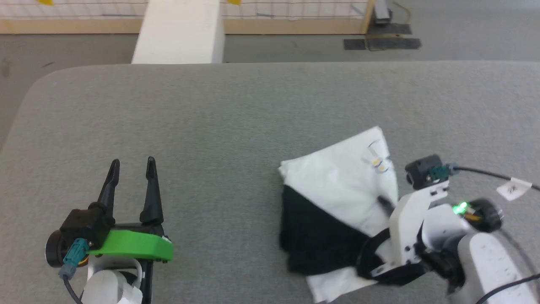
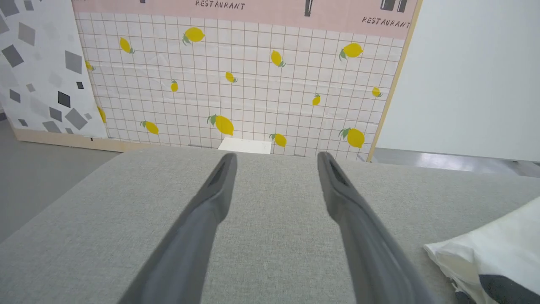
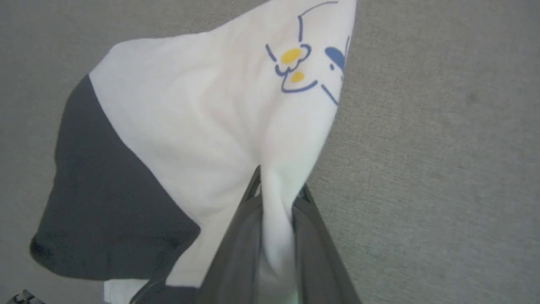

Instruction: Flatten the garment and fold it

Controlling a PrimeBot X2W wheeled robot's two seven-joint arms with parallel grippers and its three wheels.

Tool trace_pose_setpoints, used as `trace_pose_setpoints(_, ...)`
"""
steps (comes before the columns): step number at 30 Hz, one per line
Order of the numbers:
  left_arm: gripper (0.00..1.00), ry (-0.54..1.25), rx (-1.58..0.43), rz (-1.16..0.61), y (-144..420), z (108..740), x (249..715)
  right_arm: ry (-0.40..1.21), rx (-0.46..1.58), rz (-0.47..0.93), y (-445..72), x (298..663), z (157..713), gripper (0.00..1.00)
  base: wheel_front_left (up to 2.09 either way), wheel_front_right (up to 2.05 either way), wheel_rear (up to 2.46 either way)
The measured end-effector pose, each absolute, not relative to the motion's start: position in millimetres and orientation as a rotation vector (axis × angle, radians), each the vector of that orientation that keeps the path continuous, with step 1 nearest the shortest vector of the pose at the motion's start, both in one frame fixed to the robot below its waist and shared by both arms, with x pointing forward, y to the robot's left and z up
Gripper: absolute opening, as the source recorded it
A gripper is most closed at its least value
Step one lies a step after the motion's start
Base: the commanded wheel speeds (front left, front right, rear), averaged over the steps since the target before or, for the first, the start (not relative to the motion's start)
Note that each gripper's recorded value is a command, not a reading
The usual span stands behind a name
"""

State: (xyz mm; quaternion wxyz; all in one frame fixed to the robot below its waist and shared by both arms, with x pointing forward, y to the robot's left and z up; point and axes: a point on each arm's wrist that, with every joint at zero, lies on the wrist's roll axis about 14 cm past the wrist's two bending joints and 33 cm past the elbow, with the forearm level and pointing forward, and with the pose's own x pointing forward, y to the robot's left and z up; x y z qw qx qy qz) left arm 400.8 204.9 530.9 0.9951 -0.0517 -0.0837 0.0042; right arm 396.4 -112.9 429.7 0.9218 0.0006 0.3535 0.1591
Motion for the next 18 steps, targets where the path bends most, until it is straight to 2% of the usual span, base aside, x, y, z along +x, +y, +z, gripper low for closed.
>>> trace_pose_setpoints(4,1.0,-0.171,-0.112,-0.052,184,530,416,0.692,-0.245,0.237,-168,410,444,0.0,0.0,0.0,0.0)
trace_pose_setpoints(9,1.0,-0.19,-0.121,-0.139,152,533,440,0.679,-0.434,0.078,-249,422,461,0.0,0.0,0.0,0.0)
trace_pose_setpoints(18,1.0,-0.185,-0.109,-0.268,107,518,483,0.686,-0.549,-0.191,-367,427,475,0.0,0.0,0.0,0.0)
